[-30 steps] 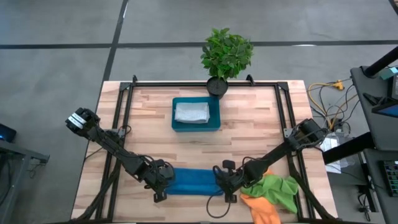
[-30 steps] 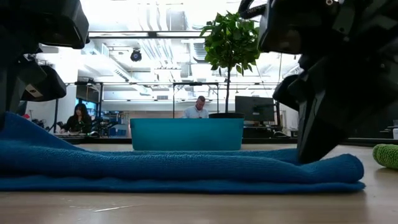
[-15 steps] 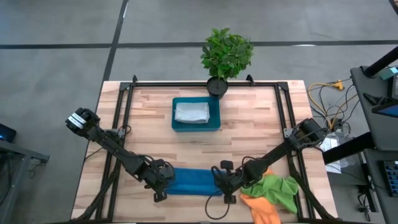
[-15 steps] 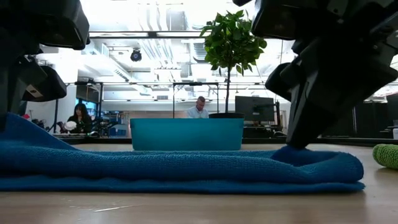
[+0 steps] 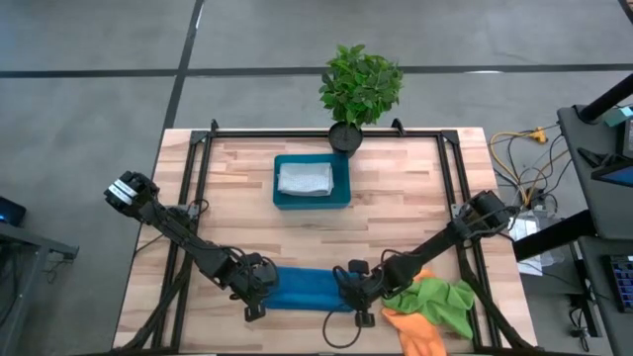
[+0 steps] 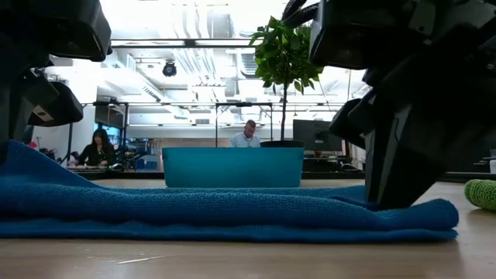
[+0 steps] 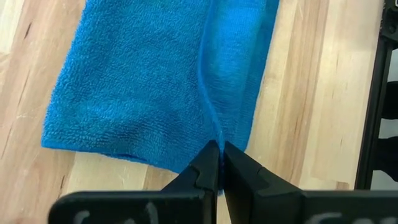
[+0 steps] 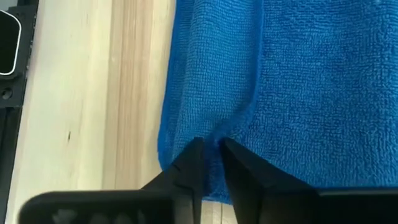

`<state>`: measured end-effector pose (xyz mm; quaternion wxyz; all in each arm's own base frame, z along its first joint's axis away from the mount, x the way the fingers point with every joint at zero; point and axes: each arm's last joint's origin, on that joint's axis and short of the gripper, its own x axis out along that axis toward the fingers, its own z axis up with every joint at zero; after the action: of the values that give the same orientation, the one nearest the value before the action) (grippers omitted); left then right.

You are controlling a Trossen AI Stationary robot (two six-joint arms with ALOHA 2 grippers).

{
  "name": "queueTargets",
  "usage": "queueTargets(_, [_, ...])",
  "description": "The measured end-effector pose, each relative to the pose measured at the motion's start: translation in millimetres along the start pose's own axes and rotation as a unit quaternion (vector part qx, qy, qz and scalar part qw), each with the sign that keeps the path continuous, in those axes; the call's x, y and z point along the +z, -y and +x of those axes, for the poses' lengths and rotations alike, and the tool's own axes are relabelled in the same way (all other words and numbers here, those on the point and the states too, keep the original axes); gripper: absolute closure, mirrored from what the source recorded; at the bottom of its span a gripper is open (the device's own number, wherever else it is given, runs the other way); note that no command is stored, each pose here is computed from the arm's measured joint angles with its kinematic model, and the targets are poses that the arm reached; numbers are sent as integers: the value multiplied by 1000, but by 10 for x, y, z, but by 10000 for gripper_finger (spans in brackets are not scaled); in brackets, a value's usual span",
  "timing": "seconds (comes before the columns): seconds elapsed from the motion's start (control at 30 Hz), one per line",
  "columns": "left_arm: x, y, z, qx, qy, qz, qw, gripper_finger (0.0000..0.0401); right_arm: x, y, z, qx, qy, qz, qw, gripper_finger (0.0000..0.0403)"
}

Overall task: Fold microfiber towels
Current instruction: Fold the blue microfiber towel

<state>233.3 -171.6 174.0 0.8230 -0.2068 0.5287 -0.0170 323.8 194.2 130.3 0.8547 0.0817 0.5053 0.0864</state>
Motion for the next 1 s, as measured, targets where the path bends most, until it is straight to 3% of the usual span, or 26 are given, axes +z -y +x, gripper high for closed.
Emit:
queueTargets(0.27, [1, 1, -1, -1, 1, 0, 1000, 401, 0, 6, 0, -2, -1, 5, 1000, 315])
queueTargets(0.53, [1, 2, -1, -1, 1, 0, 1000, 401, -14, 75, 1, -25, -14, 49, 998, 386])
queueTargets(1.0, [17, -13, -228, -1, 16, 14, 1000, 401, 148, 17, -329, -38, 10, 40, 998, 394])
